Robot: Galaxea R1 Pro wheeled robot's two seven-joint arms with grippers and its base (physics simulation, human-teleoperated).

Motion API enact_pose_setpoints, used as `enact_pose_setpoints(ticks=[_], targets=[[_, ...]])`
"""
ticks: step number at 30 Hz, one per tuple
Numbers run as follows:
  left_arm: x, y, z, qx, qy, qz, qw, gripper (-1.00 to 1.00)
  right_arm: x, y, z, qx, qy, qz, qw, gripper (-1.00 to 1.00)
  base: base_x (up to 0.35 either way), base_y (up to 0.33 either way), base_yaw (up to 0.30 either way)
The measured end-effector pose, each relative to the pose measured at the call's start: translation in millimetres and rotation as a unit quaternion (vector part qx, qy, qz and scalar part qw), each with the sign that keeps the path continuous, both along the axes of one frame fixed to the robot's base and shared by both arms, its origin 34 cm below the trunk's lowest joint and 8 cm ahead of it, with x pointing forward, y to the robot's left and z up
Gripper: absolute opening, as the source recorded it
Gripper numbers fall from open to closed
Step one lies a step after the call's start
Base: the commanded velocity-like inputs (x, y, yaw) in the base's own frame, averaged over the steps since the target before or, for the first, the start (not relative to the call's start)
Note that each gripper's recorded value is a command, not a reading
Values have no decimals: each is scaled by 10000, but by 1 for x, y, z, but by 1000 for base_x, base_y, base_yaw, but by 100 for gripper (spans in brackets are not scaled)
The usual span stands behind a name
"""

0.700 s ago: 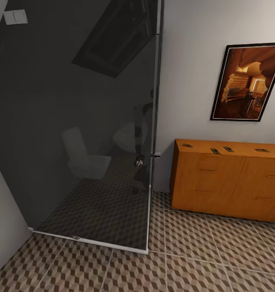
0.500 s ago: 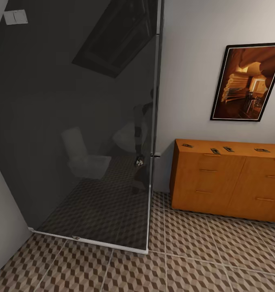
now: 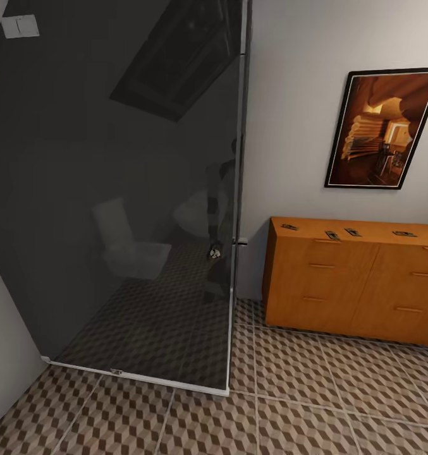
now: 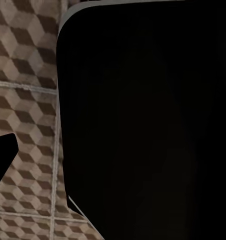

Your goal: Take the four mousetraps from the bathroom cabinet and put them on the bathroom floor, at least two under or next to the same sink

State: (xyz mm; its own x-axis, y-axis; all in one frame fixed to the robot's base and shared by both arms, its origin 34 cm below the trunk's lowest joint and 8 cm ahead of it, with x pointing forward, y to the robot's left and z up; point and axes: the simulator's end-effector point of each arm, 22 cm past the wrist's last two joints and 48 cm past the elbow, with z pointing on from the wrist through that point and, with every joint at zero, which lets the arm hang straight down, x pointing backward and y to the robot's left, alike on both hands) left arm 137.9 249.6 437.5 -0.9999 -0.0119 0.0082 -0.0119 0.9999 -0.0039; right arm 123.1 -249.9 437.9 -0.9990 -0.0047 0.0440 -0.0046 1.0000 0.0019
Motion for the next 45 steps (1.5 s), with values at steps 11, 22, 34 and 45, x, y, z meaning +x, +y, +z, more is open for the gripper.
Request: enact_pose_setpoints(ticks=[11, 22, 34, 45], targets=[[3, 0, 0, 6, -31, 4, 10000, 100, 2, 0, 0, -2, -30, -43, 10000, 100, 0, 0, -242], [5, -2, 0, -11, -62, 16, 10000, 100, 5, 0, 0, -2, -61, -47, 10000, 100, 0, 0, -266], [9, -3, 0, -16, -108, 20, 9999, 100, 7, 0, 0, -2, -96, -45, 9999, 100, 0, 0, -268], [23, -3, 1, -11, -419, 49, 9991, 100, 10, 0, 0, -2, -132, -33, 9999, 100, 0, 0, -268]])
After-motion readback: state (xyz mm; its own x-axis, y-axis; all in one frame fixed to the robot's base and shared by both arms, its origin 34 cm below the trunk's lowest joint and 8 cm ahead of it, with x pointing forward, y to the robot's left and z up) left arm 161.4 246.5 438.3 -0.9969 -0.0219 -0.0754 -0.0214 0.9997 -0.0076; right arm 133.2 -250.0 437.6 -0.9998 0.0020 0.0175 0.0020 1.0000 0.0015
